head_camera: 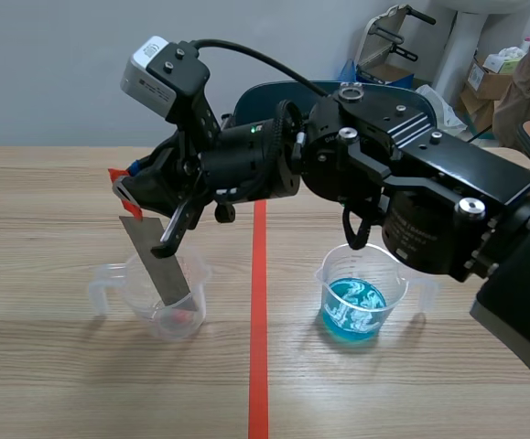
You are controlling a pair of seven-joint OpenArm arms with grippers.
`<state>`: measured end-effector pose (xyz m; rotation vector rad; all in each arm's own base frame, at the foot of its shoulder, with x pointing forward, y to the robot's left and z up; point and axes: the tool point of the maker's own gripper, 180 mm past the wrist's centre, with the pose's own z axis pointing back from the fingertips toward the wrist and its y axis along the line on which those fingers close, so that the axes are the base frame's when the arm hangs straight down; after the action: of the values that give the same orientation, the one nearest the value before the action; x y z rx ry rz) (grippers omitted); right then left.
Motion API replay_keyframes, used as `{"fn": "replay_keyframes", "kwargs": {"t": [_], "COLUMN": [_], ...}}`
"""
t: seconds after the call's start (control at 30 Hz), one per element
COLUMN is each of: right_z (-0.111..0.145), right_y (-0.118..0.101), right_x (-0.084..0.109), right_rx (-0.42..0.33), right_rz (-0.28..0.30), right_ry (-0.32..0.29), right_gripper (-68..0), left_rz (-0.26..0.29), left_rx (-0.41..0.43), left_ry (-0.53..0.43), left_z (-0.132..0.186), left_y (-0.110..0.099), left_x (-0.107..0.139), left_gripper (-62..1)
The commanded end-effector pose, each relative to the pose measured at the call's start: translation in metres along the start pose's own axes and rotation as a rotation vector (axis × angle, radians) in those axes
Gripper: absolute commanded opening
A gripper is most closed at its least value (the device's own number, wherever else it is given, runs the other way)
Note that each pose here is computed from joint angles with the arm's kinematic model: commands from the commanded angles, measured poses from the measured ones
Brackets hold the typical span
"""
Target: Do the redox reaction experiment
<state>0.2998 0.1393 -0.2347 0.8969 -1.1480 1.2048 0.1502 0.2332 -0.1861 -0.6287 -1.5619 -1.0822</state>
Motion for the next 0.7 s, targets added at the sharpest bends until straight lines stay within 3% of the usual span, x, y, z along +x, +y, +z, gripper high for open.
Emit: {"fn": "replay_keyframes", "kwargs": {"t": [0.0,0.47,0.67], "right_z": [0.0004,0.0003,-0.0021], "right_y": [-0.0046,-0.0053,-0.004], "right_x": [0.014,0.0098,0.0042], "right_rx": [-0.005,-0.01,-0.006], "right_rz": [0.023,0.047,0.066], "right_ry": [-0.033,-0.01,0.029], "right_gripper": [-66.5,-66.5,-66.5], "left_rz": [-0.012,-0.012,-0.012], "left_rx": [0.01,0.01,0.01], "left_ry": [-0.069,-0.069,-0.069], "left_z": [-0.0018,-0.0018,-0.0018], "left_y": [0.0036,0.0036,0.0036], "left_x": [0.0135,0.0135,0.0135], "left_gripper": [1.4,1.4,1.4]}}
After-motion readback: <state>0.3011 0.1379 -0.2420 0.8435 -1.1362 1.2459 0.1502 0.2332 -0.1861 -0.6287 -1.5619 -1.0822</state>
